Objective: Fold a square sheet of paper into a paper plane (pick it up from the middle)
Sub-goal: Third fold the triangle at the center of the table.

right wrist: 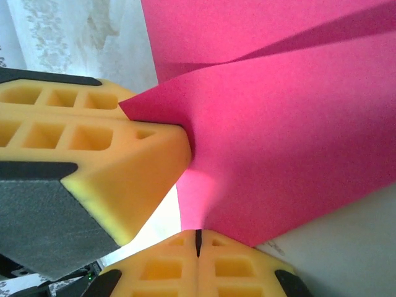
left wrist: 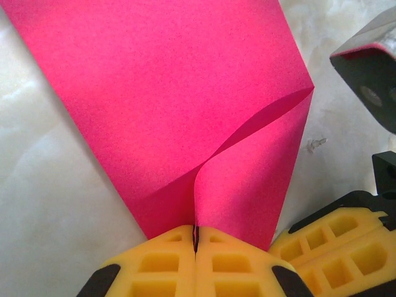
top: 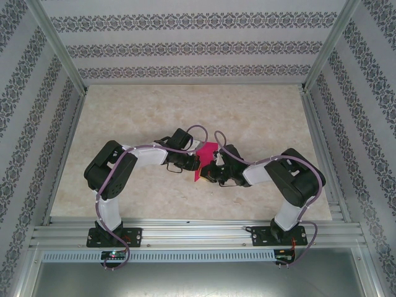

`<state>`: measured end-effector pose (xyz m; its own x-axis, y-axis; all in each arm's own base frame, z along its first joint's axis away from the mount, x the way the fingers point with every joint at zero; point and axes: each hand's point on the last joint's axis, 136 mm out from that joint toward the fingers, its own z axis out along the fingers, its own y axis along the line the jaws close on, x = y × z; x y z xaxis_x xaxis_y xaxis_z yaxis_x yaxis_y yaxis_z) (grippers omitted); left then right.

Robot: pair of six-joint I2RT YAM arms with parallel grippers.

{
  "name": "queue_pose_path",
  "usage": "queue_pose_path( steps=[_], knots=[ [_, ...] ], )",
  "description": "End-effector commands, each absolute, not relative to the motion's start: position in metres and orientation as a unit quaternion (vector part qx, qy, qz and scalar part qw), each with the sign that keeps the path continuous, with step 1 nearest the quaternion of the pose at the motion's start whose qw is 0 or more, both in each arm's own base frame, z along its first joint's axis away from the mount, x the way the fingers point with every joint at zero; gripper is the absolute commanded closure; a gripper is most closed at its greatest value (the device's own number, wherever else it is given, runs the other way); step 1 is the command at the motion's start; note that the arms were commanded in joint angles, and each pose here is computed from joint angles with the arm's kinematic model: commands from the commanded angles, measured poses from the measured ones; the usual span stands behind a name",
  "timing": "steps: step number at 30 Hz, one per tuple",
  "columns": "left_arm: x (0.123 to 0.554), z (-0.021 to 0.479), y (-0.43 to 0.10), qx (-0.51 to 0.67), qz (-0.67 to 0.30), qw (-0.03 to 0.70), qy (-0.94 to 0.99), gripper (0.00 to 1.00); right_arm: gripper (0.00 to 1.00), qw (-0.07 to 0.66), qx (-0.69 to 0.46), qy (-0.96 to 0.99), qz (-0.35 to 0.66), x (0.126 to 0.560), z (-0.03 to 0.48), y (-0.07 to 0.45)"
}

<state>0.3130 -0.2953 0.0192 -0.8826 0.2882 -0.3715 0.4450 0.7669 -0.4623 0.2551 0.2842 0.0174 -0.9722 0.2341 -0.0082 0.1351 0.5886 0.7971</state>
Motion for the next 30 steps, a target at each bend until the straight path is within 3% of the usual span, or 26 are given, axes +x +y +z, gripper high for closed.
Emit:
queue_pose_path(
  steps=[1,9,19,26,30],
  knots=[
    [0.287,-0.021,-0.272,0.191,-0.227,0.074,0.952,1.00,1.00,0.062,0.110,0.910,0.394,0.256,0.010,0.271],
    [0.287,-0.020,-0.272,0.192,-0.226,0.074,0.952,0.99,1.00,0.103,0.099,0.888,0.437,0.279,0.043,0.266],
    [0.287,-0.021,-0.271,0.192,-0.223,0.072,0.953,1.00,1.00,0.066,0.129,0.905,0.400,0.281,0.005,0.257],
    [0.287,-0.021,-0.271,0.194,-0.222,0.072,0.953,0.99,1.00,0.116,0.119,0.884,0.438,0.307,0.052,0.248],
    [0.287,-0.021,-0.271,0.194,-0.223,0.071,0.953,1.00,1.00,0.112,0.120,0.881,0.444,0.316,0.049,0.243]
  ],
)
